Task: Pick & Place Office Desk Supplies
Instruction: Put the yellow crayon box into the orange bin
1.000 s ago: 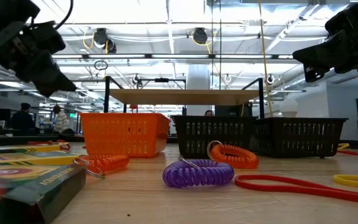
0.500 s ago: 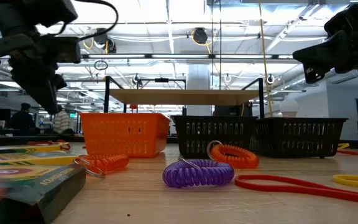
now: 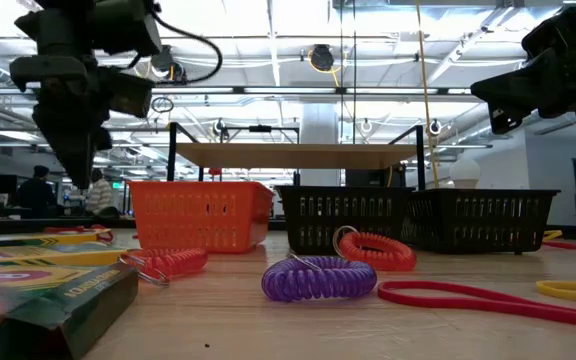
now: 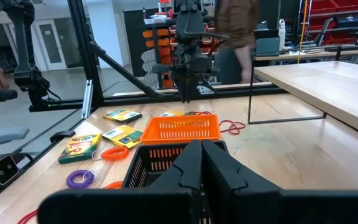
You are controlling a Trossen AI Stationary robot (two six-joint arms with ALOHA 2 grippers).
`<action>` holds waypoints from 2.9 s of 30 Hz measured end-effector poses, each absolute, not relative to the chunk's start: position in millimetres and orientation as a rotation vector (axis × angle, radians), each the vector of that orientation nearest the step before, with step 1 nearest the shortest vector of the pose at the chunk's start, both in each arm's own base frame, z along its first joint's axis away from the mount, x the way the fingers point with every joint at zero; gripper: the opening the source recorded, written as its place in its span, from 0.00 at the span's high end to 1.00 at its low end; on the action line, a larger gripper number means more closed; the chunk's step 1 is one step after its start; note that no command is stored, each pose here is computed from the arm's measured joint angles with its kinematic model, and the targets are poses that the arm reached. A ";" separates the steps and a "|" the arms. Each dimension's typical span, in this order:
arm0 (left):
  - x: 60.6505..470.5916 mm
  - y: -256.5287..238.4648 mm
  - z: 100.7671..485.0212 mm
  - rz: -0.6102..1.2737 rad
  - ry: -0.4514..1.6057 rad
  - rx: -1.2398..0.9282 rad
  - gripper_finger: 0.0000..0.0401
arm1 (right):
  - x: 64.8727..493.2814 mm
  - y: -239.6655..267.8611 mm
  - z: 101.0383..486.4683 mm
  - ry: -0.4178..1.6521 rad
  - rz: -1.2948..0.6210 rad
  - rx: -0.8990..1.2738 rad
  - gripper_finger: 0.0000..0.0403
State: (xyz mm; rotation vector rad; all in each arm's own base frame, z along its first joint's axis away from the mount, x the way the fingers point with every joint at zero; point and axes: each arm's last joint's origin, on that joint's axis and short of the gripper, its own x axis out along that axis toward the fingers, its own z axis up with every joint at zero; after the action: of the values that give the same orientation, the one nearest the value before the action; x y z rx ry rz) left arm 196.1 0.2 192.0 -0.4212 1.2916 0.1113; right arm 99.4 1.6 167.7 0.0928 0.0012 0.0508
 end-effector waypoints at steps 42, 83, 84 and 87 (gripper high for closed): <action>216.9 7.3 158.4 0.035 1.390 -0.119 0.56 | 99.4 1.6 166.5 0.013 0.050 0.090 1.00; 216.2 8.1 158.4 0.050 1.396 -0.090 1.00 | 99.4 1.6 166.2 0.016 0.050 0.093 1.00; 216.3 8.1 158.4 0.050 1.395 -0.091 0.99 | 99.4 1.6 166.2 0.016 0.050 0.093 1.00; 216.3 8.1 158.4 0.053 1.395 -0.095 0.97 | 99.4 1.6 166.2 0.016 0.050 0.093 1.00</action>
State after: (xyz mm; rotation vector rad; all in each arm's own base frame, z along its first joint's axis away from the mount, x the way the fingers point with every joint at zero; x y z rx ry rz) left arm 216.3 8.1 158.4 -0.0950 1.3952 0.0527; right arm 99.4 1.6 166.2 0.0928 0.0161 0.0504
